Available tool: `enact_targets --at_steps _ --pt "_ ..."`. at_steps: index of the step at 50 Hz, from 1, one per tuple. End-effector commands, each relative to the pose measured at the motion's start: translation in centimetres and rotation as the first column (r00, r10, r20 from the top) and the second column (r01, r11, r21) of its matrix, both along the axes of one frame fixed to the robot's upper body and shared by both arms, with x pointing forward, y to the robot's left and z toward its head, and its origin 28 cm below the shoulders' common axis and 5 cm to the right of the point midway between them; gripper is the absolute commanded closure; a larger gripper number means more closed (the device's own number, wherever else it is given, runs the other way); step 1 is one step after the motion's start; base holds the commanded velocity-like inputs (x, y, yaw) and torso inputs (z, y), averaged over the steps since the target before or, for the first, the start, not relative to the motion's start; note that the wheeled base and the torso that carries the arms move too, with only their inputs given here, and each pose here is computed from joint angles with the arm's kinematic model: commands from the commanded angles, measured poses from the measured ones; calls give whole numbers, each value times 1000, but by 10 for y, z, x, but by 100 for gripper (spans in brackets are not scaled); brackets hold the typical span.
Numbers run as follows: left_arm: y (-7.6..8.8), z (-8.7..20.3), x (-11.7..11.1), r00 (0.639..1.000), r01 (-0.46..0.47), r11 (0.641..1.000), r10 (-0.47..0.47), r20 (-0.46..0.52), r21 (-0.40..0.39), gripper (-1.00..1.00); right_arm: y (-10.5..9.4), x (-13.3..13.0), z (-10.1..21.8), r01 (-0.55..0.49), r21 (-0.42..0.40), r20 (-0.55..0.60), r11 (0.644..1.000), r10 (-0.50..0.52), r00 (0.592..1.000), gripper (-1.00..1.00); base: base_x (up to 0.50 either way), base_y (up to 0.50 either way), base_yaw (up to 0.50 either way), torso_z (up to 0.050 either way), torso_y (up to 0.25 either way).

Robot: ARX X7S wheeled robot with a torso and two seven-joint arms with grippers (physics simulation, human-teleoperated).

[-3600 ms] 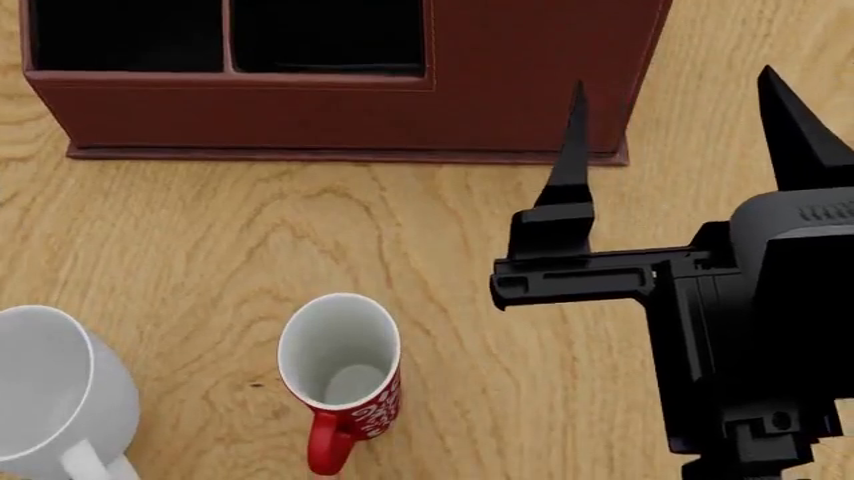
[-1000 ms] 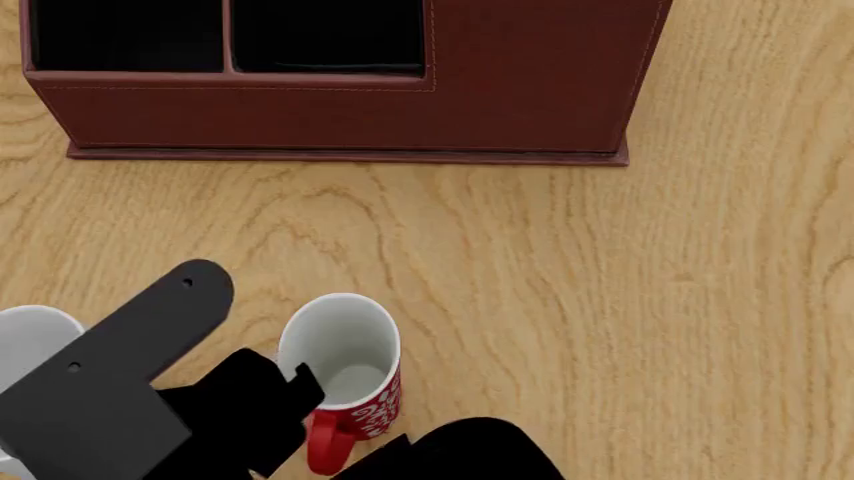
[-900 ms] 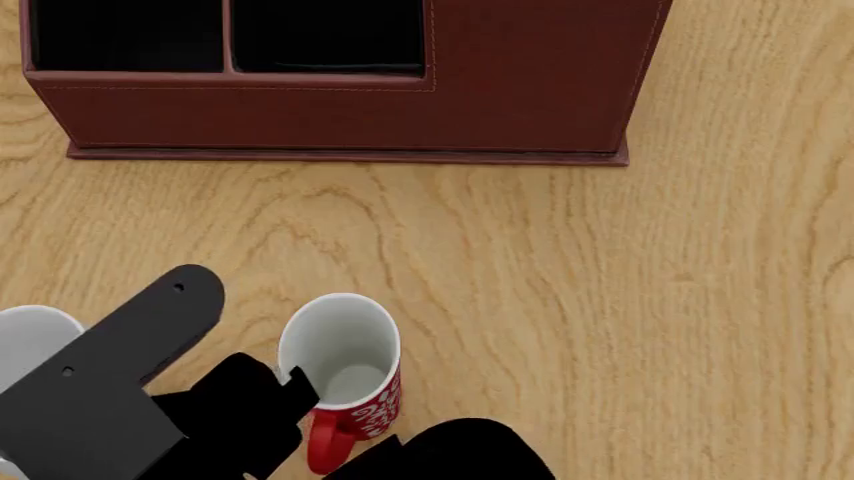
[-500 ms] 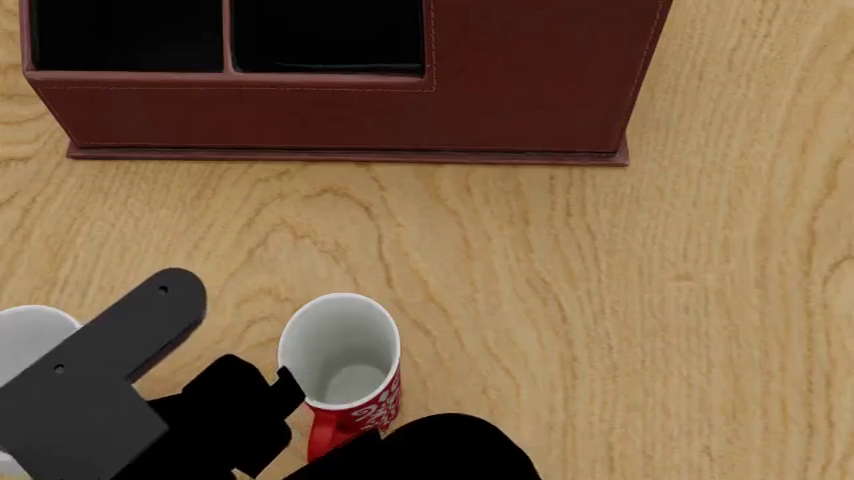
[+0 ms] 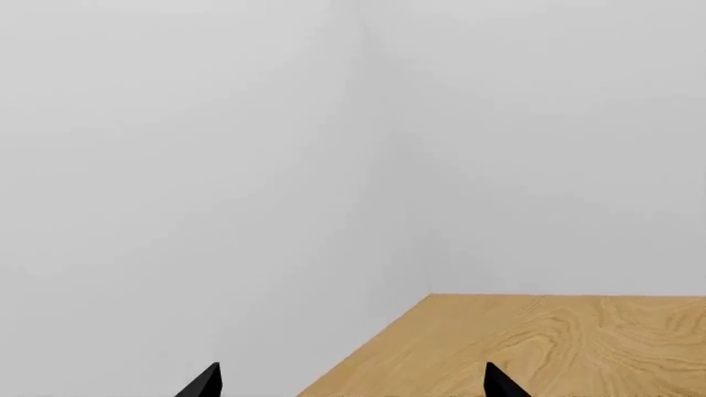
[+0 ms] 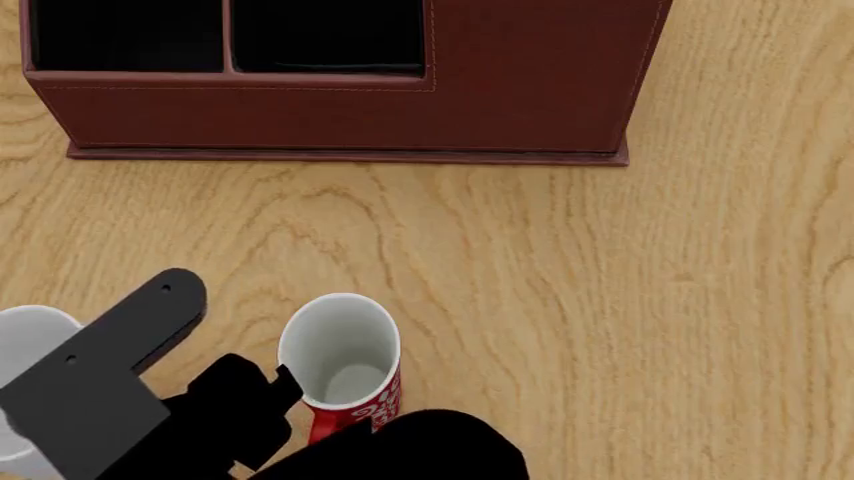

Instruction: Pick up the white mug and place it to the right of the caddy.

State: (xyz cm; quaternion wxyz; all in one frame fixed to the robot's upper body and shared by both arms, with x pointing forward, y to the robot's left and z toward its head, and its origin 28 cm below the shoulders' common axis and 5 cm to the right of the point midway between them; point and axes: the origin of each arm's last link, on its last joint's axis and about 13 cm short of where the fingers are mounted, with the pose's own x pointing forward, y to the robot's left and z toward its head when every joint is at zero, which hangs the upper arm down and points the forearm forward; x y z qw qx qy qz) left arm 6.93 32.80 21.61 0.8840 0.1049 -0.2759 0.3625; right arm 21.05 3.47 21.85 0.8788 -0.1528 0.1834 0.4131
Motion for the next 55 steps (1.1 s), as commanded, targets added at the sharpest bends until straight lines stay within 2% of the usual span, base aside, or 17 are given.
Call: enact_targets --at_steps 1,55 --pt "1 -1 2 1000 0 1000 0 -3 -1 -100 3 7 -5 4 -12 -12 1000 -4 1000 -100 0 0 0 0 0" --pt "4 -6 4 1000 2 1000 -2 -15 -5 -100 17 18 -21 -24 -69 -36 997 22 999 -100 0 0 0 0 0"
